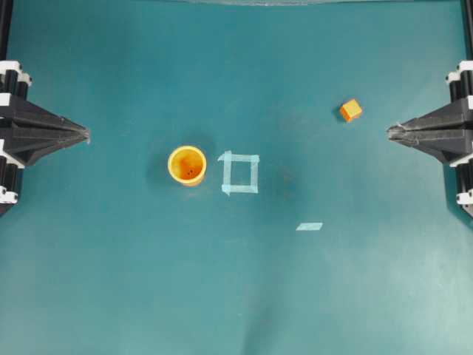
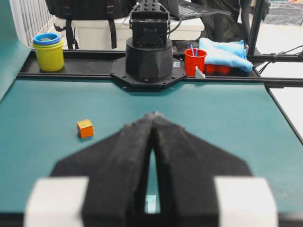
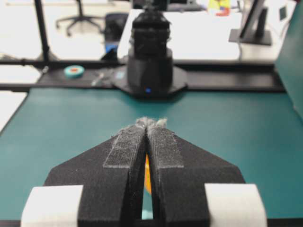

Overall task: Move the block toward the cup with right arm.
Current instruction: 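Open the right gripper while it rests beside the orange cube, then raise the right gripper and move it over the orange cube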

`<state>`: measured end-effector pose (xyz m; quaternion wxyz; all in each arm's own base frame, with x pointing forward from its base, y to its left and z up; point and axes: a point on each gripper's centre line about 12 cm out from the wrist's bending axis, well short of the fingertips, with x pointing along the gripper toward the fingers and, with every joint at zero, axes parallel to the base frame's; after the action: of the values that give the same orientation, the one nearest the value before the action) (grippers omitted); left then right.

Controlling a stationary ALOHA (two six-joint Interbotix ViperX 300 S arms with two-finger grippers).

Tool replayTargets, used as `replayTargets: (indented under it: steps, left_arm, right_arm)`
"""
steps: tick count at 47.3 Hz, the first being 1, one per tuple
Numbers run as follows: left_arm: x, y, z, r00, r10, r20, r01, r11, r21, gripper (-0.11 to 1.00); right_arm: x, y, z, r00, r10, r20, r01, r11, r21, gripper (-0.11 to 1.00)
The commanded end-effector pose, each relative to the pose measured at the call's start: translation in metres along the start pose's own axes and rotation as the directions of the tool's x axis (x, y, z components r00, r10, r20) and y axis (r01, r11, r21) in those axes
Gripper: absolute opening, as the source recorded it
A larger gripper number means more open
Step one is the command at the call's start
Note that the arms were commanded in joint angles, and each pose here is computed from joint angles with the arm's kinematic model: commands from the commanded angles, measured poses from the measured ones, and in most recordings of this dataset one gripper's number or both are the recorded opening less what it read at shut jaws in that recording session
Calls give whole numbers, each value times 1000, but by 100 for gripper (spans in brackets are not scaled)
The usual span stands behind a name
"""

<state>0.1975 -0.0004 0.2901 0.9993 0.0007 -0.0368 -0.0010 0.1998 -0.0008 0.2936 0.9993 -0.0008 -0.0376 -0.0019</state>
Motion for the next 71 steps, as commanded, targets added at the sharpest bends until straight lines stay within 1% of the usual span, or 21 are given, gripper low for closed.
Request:
replayTargets:
  steps: [1,7,15,26,31,38,54,63,67,71]
  left_arm:
    - [4,0,6,1000,0,-12,0,1000,0,-1]
    - [5,0,6,1000,-1,-20,1,1000,1,0]
    - [5,1,6,1000,2,-21,-2,1000,3,0]
    - [5,1,6,1000,4,-26,-3,1000,3,0]
    - [5,1,5,1000,4,-28,-3,1000,3,0]
    - [5,1,5,1000,4,-28,-3,1000,3,0]
    - [5,1,3,999,4,-44,-3,1000,14,0]
    - [5,1,3,999,3,-44,-3,1000,17,0]
    - [5,1,3,999,3,-44,-3,1000,17,0]
    - [5,0,3,999,2,-44,-1,1000,17,0]
  right_arm:
    - [2,1,8,1000,6,20,-6,1000,16,0]
    - [5,0,8,1000,2,-26,-1,1000,15,0]
    - [11,-2,9,996,-13,-90,17,999,35,0]
    - [12,-7,8,991,-37,-126,44,997,61,1]
    - [11,-9,6,989,-47,-144,56,996,64,3]
    - [11,-13,3,984,-64,-168,75,995,63,13]
    - [14,-22,-6,968,-100,-228,117,991,61,45]
    - [17,-36,-17,947,-162,-276,183,981,55,59]
    - [18,-43,-23,934,-188,-304,213,976,52,62]
    - [19,-52,-32,913,-220,-343,253,966,53,62]
